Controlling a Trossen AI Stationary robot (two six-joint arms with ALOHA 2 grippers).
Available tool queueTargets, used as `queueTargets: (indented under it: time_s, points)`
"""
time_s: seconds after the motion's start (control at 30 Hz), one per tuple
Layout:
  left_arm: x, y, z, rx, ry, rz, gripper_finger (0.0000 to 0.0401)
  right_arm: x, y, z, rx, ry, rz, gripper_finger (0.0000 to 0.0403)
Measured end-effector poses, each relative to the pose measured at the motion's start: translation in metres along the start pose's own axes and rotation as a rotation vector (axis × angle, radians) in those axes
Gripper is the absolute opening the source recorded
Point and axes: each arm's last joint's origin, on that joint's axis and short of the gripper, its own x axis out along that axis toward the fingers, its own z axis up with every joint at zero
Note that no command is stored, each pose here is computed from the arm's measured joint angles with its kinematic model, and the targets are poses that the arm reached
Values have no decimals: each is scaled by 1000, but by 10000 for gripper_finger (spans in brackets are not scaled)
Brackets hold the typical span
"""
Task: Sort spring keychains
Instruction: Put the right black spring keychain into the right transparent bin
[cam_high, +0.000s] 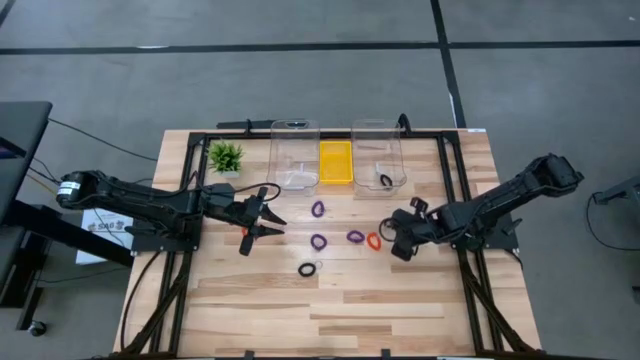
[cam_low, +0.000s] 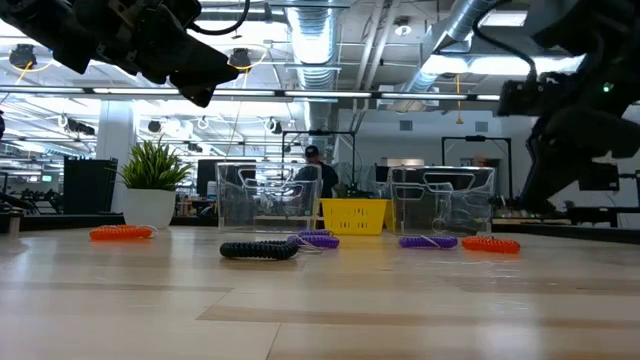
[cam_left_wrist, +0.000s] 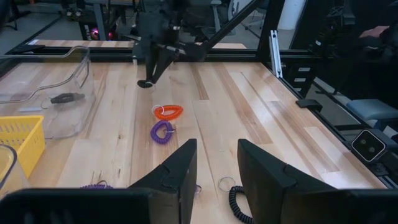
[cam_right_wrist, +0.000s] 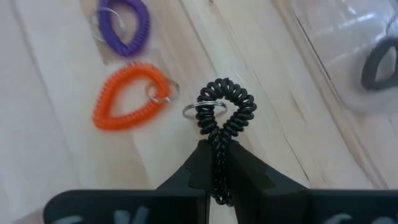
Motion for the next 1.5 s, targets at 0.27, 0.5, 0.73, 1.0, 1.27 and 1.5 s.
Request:
queueTargets:
  time_s: [0.27,0.5,0.73,1.0,1.27,1.5]
  points:
    - [0,0,0,0,0,0,113,-15,10,14,-71,-136,-62,21]
    - [0,0,0,0,0,0,113,-23,10,26,-76,-251,-185,23]
    - [0,0,0,2,0,0,113,-27,10,38,-94,-370,-278,26]
    - [0,0,0,3,0,0,113,-22,-6,60,-67,-430,-349,22]
    - [0,0,0,3,0,0,113,-12,-44,70,88,-430,-634,35]
    - [0,0,0,3,0,0,113,-5,-75,79,235,-423,-727,38]
